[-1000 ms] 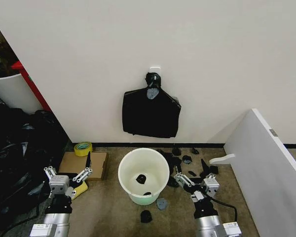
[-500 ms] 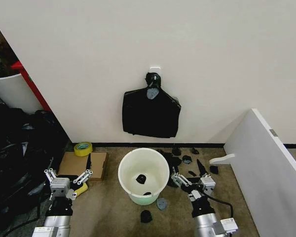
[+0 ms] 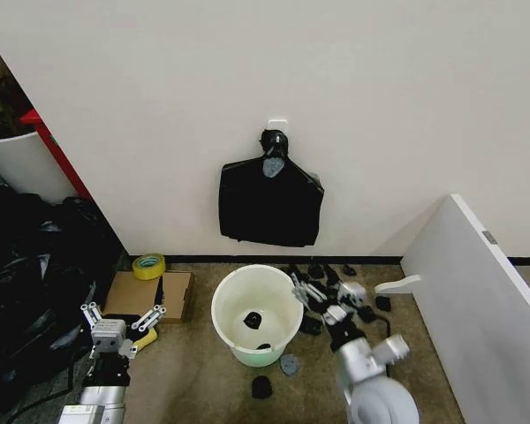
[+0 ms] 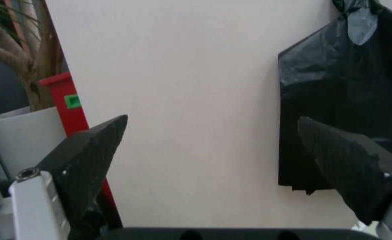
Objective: Place the garbage bag over the trash bin.
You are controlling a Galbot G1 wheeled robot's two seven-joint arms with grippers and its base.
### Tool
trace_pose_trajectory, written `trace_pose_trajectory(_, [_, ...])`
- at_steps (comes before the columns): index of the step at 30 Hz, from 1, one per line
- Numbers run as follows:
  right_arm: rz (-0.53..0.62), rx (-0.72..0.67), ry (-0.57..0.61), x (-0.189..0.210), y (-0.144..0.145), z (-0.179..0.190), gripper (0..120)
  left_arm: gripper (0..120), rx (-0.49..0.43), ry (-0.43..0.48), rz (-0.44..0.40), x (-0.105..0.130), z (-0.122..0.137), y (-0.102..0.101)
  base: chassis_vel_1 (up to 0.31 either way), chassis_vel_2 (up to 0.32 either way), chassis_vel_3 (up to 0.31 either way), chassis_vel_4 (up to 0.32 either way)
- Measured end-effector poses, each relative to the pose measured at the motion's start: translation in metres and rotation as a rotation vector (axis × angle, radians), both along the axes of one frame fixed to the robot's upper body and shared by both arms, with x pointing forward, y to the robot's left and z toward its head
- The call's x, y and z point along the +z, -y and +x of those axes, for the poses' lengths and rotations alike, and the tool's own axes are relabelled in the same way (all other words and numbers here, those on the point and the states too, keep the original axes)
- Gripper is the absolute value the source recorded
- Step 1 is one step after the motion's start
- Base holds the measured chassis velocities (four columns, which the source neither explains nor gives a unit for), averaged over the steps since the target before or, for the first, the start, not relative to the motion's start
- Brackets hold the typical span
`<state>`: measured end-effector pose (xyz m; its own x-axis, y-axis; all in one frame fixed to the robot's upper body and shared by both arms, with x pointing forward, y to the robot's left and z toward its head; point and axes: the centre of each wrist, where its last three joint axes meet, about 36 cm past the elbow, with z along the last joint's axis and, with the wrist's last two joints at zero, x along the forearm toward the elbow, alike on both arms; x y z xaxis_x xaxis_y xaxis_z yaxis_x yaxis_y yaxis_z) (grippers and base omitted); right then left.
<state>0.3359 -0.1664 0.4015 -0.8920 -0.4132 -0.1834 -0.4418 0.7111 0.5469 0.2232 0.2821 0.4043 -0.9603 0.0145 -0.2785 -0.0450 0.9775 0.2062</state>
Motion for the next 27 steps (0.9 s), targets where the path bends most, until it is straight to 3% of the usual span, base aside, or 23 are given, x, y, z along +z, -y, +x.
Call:
trace_pose_trajectory(3, [0.131,0.062,-0.024,0.011,-0.002,0.034,100,100,0.012,-0.002,0.01,-0.002,-0.001,-0.001,0.0,0.0,0.0,0.0])
trace_pose_trajectory(6, [0.33,0.116,-0.044,0.029,-0.01,0.075,100,100,0.032,-0.004,0.009,-0.005,-0.003,0.001,0.0,0.0,0.0,0.0])
trace_pose_trajectory(9, [0.391,0.133,-0.043,0.036,-0.016,0.095,100,100,0.037,-0.005,0.008,-0.005,-0.004,0.002,0.0,0.0,0.0,0.0])
trace_pose_trajectory(17, [0.423,0.14,-0.081,0.033,-0.029,0.147,100,100,0.054,0.008,0.021,-0.003,-0.004,-0.001,0.0,0.0,0.0,0.0])
trace_pose_trajectory(18, [0.42,0.138,-0.085,0.034,-0.033,0.166,100,100,0.062,0.009,0.015,-0.003,-0.005,0.0,0.0,0.0,0.0,0.0])
trace_pose_trajectory(27, [0.4,0.131,-0.075,0.039,-0.04,0.199,100,100,0.064,0.01,0.021,-0.003,-0.005,-0.002,0.0,0.0,0.0,0.0])
